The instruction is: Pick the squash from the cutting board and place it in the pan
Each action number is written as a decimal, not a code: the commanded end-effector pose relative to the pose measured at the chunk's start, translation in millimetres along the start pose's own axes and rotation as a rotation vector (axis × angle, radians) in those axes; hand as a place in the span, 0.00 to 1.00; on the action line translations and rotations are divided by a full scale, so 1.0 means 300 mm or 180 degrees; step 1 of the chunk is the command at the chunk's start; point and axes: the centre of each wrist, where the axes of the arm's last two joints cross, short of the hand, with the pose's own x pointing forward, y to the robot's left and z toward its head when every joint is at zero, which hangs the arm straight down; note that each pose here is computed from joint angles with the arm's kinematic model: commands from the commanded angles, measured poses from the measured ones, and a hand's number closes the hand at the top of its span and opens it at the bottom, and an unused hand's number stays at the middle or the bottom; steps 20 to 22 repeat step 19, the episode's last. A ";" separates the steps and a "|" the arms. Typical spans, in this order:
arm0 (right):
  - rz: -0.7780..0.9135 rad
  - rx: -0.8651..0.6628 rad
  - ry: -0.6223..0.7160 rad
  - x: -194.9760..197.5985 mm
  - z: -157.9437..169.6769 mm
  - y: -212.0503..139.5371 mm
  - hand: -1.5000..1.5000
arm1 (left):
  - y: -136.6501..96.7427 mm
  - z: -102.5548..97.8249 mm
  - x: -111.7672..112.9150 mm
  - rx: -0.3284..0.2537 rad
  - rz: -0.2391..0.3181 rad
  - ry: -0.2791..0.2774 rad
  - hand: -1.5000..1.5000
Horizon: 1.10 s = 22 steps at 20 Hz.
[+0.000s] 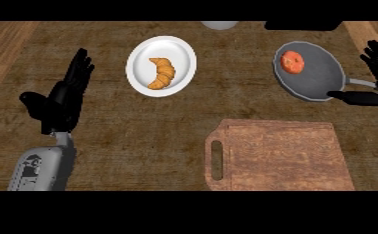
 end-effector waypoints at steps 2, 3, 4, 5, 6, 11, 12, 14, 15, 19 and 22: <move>-0.0416 0.0229 -0.0118 -0.032 0.098 -0.191 0.00 | 0.037 0.022 0.062 0.0062 -0.0047 0.0051 0.50; -0.0429 0.0259 -0.0210 -0.008 0.106 -0.265 0.00 | 0.039 0.011 0.034 0.0067 0.0025 0.0035 0.50; -0.0494 0.0284 -0.0192 -0.093 0.181 -0.204 0.00 | 0.084 -0.008 0.014 0.0090 0.0021 0.0109 0.50; -0.0515 0.0288 -0.0224 -0.065 0.151 -0.213 0.00 | 0.026 -0.032 0.029 0.0075 -0.0021 0.0067 0.50; -0.0431 0.0310 -0.0253 -0.038 0.168 -0.300 0.00 | 0.033 0.023 -0.019 0.0137 -0.0043 0.0123 0.50; -0.0429 0.0309 -0.0256 -0.033 0.242 -0.397 0.00 | 0.050 0.060 -0.040 0.0165 -0.0010 0.0043 0.50; -0.0379 0.0348 -0.0224 -0.087 0.309 -0.369 0.00 | 0.053 0.027 -0.011 0.0190 -0.0052 0.0127 0.50; -0.0459 0.0394 -0.0173 -0.089 0.330 -0.376 0.00 | 0.112 0.014 -0.001 0.0137 -0.0053 0.0153 0.50; -0.0429 0.0507 -0.0163 -0.072 0.320 -0.381 0.00 | 0.072 0.053 -0.027 0.0102 -0.0068 0.0080 0.50; -0.0162 0.0454 -0.0172 -0.067 0.346 -0.295 0.00 | 0.033 0.016 0.035 0.0141 -0.0045 0.0042 0.50; -0.0162 0.0454 -0.0172 -0.067 0.346 -0.295 0.00 | 0.033 0.016 0.035 0.0141 -0.0045 0.0042 0.50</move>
